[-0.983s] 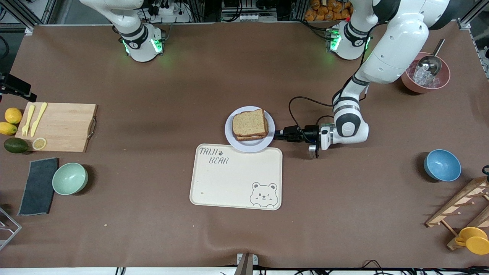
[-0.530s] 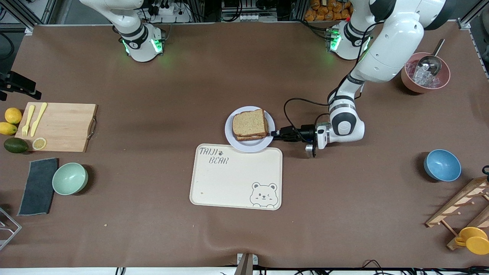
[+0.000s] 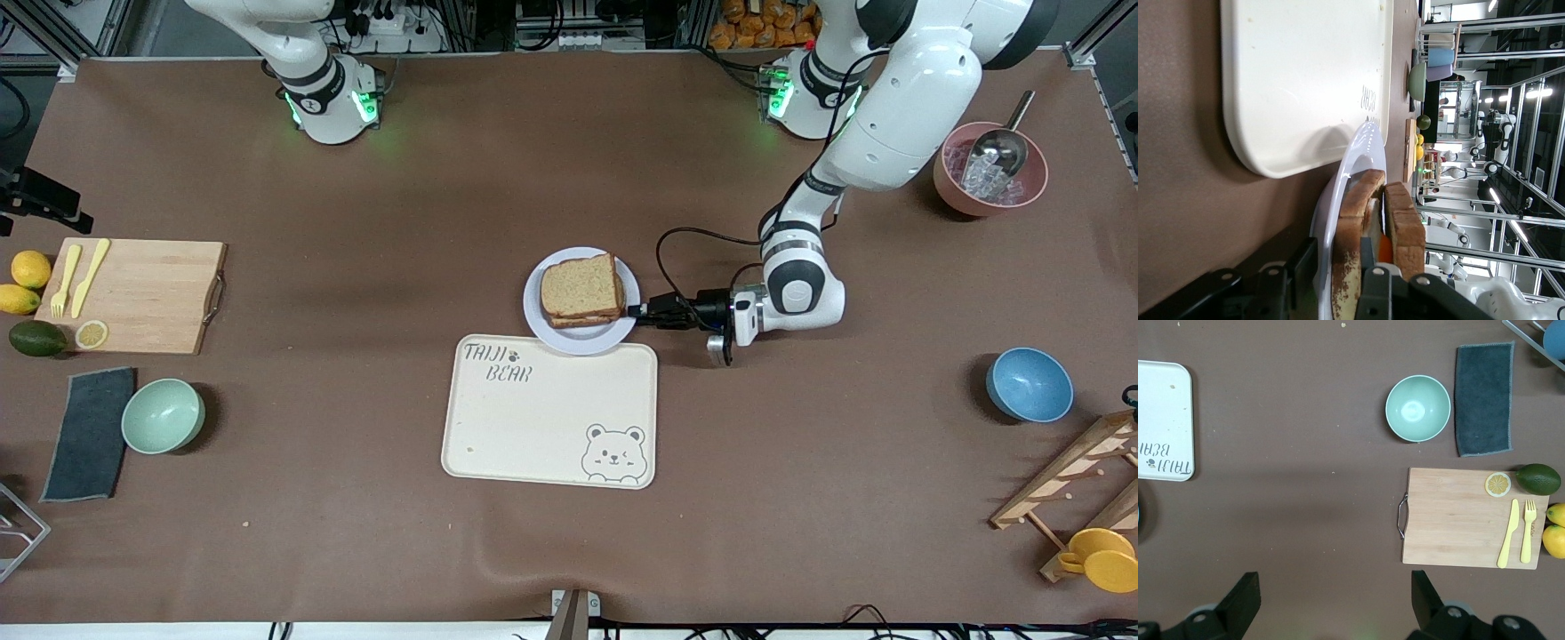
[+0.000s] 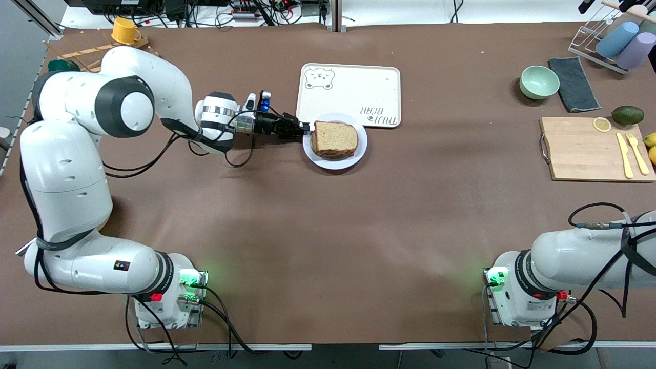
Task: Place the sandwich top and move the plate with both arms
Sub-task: 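Grip the white plate rim with the left gripper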
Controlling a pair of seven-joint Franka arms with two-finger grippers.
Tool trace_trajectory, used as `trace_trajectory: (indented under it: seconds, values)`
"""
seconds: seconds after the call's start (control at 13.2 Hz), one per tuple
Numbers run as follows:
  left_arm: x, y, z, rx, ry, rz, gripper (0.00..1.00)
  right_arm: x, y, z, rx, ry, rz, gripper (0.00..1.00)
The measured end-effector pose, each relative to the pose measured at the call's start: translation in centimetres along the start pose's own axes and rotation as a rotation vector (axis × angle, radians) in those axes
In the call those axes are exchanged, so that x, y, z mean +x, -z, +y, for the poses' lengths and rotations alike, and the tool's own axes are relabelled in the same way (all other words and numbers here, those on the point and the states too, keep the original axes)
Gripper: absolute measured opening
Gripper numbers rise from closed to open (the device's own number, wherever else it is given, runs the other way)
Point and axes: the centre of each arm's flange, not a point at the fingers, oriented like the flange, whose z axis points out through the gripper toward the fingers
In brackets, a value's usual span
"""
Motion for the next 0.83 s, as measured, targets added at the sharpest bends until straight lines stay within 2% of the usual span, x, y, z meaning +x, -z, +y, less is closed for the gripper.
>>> trace_trajectory:
  seconds: [0.83]
  values:
    - [-0.01, -0.16, 0.05, 0.006, -0.003, -0.001, 0.28, 0.00, -0.01, -0.10, 0.000, 0.002, -0.001, 1.00]
